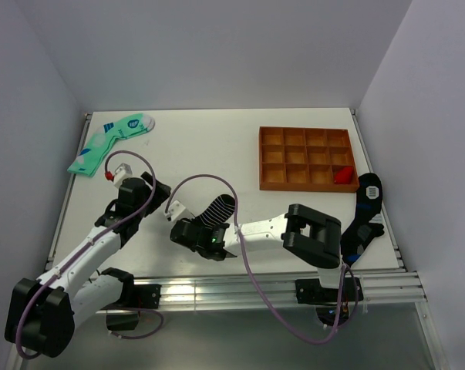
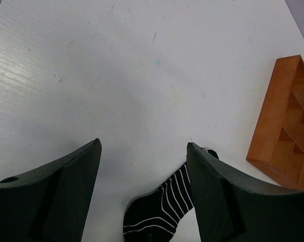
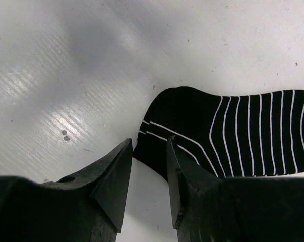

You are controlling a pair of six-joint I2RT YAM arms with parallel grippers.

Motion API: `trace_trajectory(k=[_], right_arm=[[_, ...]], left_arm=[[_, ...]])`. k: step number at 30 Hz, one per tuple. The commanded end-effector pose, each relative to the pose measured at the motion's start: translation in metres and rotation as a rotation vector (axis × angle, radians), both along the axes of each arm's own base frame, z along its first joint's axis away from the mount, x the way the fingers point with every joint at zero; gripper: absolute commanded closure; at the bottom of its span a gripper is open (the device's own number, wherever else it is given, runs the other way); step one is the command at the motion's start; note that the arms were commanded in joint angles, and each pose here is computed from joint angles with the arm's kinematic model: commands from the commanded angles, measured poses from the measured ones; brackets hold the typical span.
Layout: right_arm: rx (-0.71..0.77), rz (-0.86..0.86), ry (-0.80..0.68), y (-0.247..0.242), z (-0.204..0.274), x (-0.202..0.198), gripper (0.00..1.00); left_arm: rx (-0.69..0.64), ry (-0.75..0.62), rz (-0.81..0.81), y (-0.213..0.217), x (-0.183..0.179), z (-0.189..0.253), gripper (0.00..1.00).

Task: Roll the socks
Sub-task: Roll the sock at the center of the board.

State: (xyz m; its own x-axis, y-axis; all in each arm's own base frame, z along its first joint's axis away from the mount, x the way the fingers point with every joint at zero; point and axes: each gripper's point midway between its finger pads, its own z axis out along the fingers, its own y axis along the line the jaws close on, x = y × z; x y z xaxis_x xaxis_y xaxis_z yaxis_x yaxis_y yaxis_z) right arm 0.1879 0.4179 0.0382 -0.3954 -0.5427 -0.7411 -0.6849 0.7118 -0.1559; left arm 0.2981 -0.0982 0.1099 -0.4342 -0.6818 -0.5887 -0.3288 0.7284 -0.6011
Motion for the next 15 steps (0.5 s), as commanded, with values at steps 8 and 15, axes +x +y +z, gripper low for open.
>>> trace_trajectory(k=[8,15], right_arm=[[0.034,-0.006,-0.009,0.016,0.004,0.002,0.59],[0.027,-0.004,0.012,0.017,-0.006,-0.001,0.59]], left_arm=[[-0.008,-0.055,-0.019,-0.005,0.012,0.015,0.26],[-0.008,-0.055,-0.021,-0.005,0.012,0.015,0.26]])
